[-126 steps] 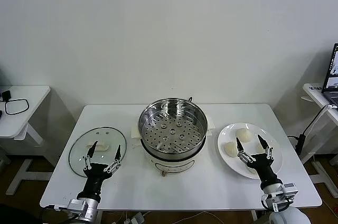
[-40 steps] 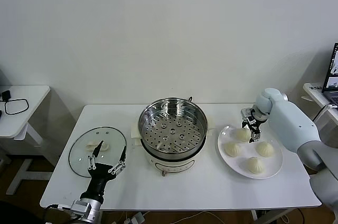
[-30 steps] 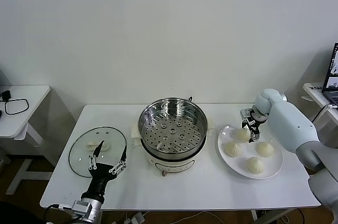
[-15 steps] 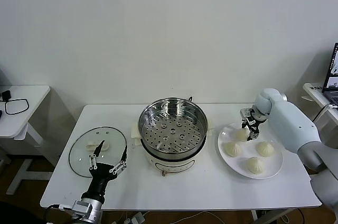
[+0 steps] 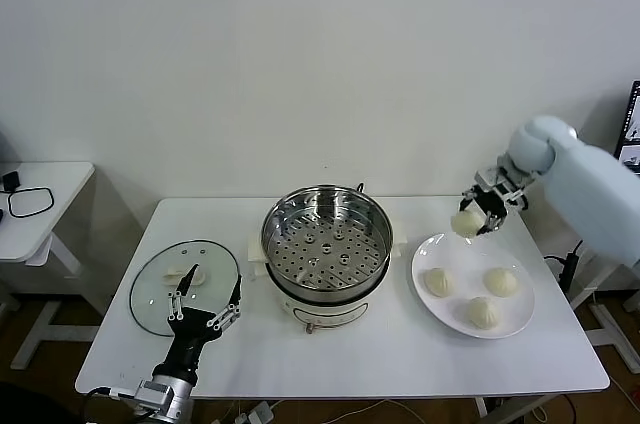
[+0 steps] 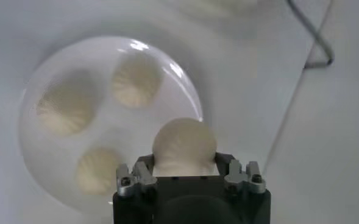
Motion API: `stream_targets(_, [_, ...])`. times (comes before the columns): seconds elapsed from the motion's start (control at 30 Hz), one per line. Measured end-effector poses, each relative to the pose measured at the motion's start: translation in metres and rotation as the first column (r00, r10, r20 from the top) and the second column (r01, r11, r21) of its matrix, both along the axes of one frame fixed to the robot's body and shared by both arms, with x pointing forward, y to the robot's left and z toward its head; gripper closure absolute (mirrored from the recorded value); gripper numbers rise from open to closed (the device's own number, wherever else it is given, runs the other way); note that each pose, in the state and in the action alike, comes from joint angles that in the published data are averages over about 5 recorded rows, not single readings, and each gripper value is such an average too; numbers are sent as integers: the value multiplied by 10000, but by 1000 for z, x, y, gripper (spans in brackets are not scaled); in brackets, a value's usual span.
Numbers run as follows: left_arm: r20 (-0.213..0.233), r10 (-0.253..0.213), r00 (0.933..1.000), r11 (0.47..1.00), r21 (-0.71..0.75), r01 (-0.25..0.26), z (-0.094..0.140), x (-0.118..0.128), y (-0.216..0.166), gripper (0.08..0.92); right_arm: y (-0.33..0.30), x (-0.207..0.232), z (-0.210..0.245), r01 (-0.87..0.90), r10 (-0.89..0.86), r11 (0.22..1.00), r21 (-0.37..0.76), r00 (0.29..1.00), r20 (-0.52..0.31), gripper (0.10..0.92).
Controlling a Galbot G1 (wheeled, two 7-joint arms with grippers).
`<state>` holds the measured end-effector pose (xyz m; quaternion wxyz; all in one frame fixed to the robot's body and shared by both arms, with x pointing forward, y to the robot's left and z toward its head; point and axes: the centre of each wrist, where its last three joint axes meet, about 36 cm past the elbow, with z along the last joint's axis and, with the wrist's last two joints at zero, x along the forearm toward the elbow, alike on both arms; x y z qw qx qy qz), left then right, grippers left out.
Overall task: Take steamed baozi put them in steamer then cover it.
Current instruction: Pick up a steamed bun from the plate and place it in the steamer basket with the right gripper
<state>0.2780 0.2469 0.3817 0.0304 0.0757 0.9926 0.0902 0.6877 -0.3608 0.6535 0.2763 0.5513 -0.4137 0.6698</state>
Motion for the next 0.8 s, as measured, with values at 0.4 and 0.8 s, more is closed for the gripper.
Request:
stream_targets(0.4, [-25, 220, 9998, 9997, 99, -220, -1, -4, 11, 177, 132, -33, 89, -4727, 4839, 8709, -1346, 8725, 671, 344])
stream_targets(0.8, [-218, 504, 9985, 9985, 239, -498, -4, -5, 28, 177, 242, -36, 75, -7236, 7464, 6585, -2069, 6631, 563, 344])
